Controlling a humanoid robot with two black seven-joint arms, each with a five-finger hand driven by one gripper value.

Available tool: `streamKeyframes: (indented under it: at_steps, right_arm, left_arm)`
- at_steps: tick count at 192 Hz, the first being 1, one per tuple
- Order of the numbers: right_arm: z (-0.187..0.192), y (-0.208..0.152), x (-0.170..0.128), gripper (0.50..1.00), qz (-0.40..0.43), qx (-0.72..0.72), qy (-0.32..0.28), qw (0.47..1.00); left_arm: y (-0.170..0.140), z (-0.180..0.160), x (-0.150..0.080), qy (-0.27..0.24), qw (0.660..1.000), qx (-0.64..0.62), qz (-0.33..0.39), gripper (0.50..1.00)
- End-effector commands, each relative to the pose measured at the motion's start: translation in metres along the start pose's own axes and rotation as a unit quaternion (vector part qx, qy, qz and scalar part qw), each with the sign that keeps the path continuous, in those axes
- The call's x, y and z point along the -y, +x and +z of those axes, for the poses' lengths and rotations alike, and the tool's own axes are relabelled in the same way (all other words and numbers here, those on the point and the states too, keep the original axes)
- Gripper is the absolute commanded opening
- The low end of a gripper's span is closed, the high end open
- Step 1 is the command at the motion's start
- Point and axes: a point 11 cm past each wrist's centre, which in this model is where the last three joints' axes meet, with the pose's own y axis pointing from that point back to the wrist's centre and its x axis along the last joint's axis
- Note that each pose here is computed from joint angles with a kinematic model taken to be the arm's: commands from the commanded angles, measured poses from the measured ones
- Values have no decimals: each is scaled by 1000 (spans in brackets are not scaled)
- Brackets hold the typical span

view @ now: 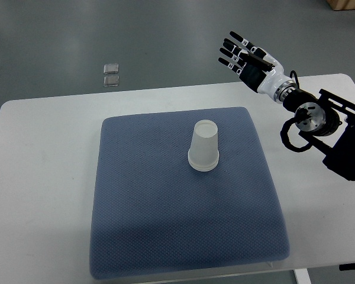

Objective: Stack paper cups

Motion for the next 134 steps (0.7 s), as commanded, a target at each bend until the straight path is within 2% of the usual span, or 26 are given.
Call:
streamKeyframes:
  at_steps: [1,53,99,134]
  right_arm:
    - [7,11,-4,915,-1,23,7,1000]
    - [22,52,-23,923,15,55,16,998]
    - [43,59,-30,924,10,77,8,997]
    - [44,60,-32,924,8,78,9,997]
  left_arm:
    - [0,0,0,0,1000,0,0,1000]
    - [0,0,0,0,1000,0,0,1000]
    - [0,0,0,0,1000,0,0,1000]
    - [0,0,0,0,1000,0,0,1000]
